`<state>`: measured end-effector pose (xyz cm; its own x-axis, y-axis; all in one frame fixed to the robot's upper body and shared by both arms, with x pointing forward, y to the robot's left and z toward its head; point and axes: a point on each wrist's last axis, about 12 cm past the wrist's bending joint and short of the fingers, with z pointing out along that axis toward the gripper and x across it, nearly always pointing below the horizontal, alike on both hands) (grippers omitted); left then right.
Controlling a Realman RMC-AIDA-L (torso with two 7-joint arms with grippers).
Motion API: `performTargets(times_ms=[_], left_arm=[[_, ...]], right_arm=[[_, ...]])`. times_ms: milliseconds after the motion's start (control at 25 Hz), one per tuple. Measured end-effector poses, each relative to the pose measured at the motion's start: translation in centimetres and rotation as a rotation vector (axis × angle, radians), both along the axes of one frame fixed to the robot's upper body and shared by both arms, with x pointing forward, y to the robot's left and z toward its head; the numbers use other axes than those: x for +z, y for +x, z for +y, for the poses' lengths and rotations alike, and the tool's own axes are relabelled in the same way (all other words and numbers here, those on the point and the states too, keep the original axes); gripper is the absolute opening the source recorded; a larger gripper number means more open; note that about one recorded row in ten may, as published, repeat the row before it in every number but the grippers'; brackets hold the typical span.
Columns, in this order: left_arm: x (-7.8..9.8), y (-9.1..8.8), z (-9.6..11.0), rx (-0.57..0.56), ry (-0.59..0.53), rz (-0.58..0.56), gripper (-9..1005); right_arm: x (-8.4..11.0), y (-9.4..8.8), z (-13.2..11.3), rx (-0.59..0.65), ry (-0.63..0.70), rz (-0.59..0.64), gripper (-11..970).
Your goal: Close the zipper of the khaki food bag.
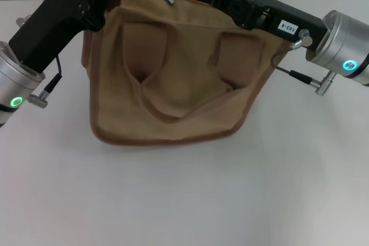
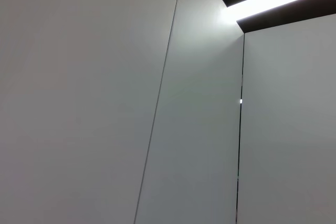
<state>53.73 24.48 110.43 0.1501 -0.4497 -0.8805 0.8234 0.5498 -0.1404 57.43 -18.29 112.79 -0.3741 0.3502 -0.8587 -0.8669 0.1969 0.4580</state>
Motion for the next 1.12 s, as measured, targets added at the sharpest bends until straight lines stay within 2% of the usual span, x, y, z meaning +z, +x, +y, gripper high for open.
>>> performTargets(times_ms=[200,640,880,1120], left_arm=[[0.2,0.3,-0.3,-0.008,-0.001,-0.008,26],[0.7,0.7,-0.9,-0.028,-0.006,-0.023,26],[0.7,0.8,-1.1,-0.03,-0.012,-0.017,27],[0.7,0.8,-1.0,-0.027,-0.012,-0.017,27]], right_arm=[[0.1,0.2,0.3,0.0,-0.014,-0.024,216],[0.0,0.7,0.9,-0.003,-0.045,-0.001,454],[0.2,0.5,1.6,0.044,-0.041,0.013,522],[0.2,0.2,1.7,0.075,-0.026,0.04,520]])
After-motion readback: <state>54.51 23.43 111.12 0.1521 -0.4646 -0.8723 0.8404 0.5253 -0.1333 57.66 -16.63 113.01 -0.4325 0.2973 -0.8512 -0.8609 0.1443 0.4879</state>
